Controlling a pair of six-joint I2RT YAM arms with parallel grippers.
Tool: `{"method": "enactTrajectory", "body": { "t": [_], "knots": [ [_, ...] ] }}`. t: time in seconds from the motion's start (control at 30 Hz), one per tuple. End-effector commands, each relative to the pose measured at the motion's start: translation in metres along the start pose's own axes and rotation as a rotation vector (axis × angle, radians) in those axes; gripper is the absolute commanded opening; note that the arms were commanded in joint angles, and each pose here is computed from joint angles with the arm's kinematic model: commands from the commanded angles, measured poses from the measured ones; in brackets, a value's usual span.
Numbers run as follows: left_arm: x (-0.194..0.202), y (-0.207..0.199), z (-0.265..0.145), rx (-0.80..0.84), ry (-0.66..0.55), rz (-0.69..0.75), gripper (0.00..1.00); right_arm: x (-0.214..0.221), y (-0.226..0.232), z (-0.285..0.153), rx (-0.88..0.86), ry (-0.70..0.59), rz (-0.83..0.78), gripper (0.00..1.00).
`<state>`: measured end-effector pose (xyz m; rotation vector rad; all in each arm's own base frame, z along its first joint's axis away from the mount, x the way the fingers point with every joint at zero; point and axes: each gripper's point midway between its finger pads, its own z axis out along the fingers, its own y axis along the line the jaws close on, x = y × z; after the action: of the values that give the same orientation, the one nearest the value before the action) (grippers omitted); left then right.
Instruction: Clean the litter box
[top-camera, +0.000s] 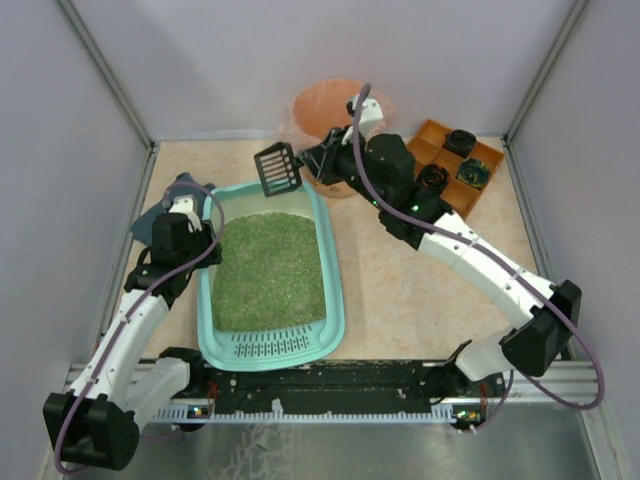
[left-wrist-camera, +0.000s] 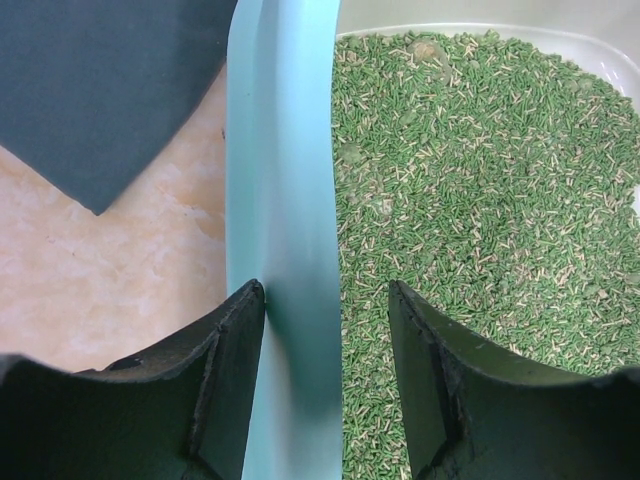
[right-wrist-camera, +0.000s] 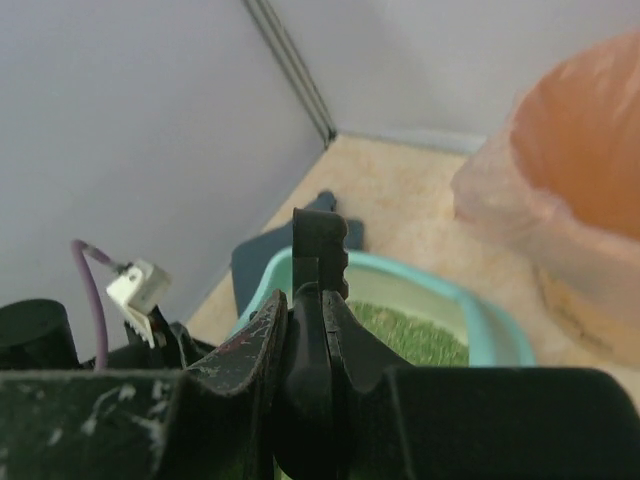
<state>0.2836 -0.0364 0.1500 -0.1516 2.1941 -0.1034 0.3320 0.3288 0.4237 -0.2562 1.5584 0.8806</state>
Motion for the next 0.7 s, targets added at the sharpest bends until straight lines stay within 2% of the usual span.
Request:
{"method": "enactTrajectory", "body": {
  "t": [0.0, 0.23, 0.33, 0.5, 0.67],
  "knots": [
    [-0.002, -0.002, -0.002, 0.004, -0.003, -0.009, 0.57, 0.058, -0.002, 0.009, 0.06, 0.158, 0.154, 0.0],
    [-0.001, -0.006, -0.001, 0.028, 0.005, -0.002, 0.53, 0.142, -0.015, 0.052, 0.145, 0.343, 0.257, 0.0],
    [0.0, -0.006, 0.0, 0.032, 0.011, 0.001, 0.53, 0.169, -0.026, 0.073, 0.191, 0.395, 0.255, 0.0],
    [0.002, -0.004, 0.001, 0.015, 0.017, 0.0, 0.53, 0.199, -0.053, 0.093, 0.315, 0.438, 0.176, 0.0],
    [0.004, -0.004, 0.002, 0.015, 0.026, -0.001, 0.54, 0.198, -0.077, 0.096, 0.443, 0.401, 0.061, 0.0]
  ]
}}
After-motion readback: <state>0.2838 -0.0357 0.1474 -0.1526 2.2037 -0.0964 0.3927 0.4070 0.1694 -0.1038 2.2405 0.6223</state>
